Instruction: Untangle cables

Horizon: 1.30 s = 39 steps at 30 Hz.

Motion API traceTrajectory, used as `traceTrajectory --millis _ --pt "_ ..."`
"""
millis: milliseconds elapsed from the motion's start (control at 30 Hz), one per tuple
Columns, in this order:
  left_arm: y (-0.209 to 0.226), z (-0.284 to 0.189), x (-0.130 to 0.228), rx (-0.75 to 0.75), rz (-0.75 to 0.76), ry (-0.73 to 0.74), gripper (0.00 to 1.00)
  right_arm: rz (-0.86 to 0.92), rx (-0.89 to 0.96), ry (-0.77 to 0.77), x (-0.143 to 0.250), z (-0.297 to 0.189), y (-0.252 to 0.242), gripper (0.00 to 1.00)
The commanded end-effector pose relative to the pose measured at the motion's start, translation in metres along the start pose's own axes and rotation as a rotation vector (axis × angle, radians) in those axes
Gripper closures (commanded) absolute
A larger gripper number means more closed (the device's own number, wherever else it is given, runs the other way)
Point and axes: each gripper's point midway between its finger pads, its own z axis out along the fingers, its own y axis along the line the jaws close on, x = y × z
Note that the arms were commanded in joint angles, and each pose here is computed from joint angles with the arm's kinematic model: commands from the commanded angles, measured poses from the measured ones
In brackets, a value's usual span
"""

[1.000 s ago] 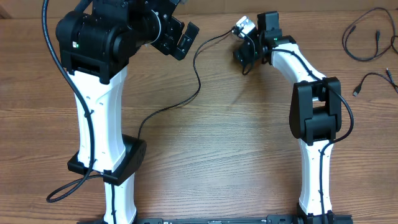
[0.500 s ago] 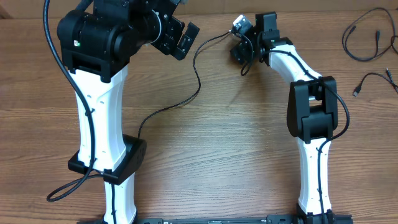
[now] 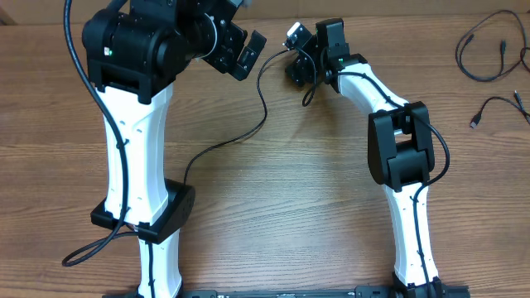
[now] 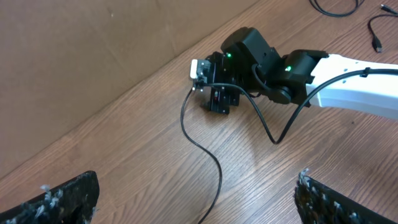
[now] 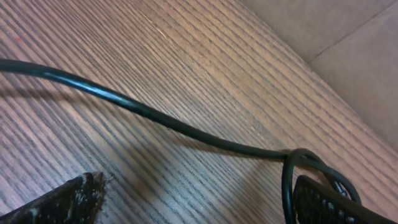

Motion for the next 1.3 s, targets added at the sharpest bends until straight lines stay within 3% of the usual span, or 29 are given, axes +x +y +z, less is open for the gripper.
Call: traceTrajectory --millis 0,400,600,633,700,733,767,800,867,1067,1267 --pt "0.002 0.008 0.004 -0.003 -0.006 0.025 0.0 0.023 -0.052 0.092 0.042 0.023 0.019 0.01" --pt "0.002 0.009 0.004 -0.002 -0.006 0.026 0.0 0.133 0.016 0.146 0.077 0.021 -0.016 0.0" --pt "0.002 0.009 0.004 -0.002 -0.006 0.026 0.0 0.15 -0.036 0.191 0.097 0.029 -0.002 0.01" --pt "0.002 0.009 0.004 -0.002 -0.006 0.026 0.0 0.152 -0.063 0.194 0.099 0.03 0.006 0.05" --pt "0.002 0.009 0.004 -0.002 -0.006 0.026 0.0 0.167 -0.096 0.208 0.104 0.034 0.017 0.33" --pt "0.002 0.009 0.004 -0.002 -0.006 0.026 0.0 0.189 -0.102 0.218 0.105 0.035 0.022 0.62" --pt "0.002 0.009 0.004 -0.002 -0.006 0.026 0.0 0.207 -0.107 0.224 0.106 0.035 0.025 0.82" --pt "0.002 0.009 0.004 -0.002 -0.006 0.026 0.0 0.224 -0.112 0.226 0.104 0.035 0.029 0.9" --pt "0.002 0.009 0.004 -0.002 -0.006 0.026 0.0 0.24 -0.121 0.226 0.101 0.036 0.035 0.96" --pt "0.002 0.009 0.004 -0.003 -0.003 0.026 0.0 0.215 -0.141 0.22 0.079 0.027 0.048 0.96" --pt "0.002 0.009 0.004 -0.003 0.047 0.025 0.0 0.191 -0.099 0.111 -0.007 -0.041 0.028 0.96"
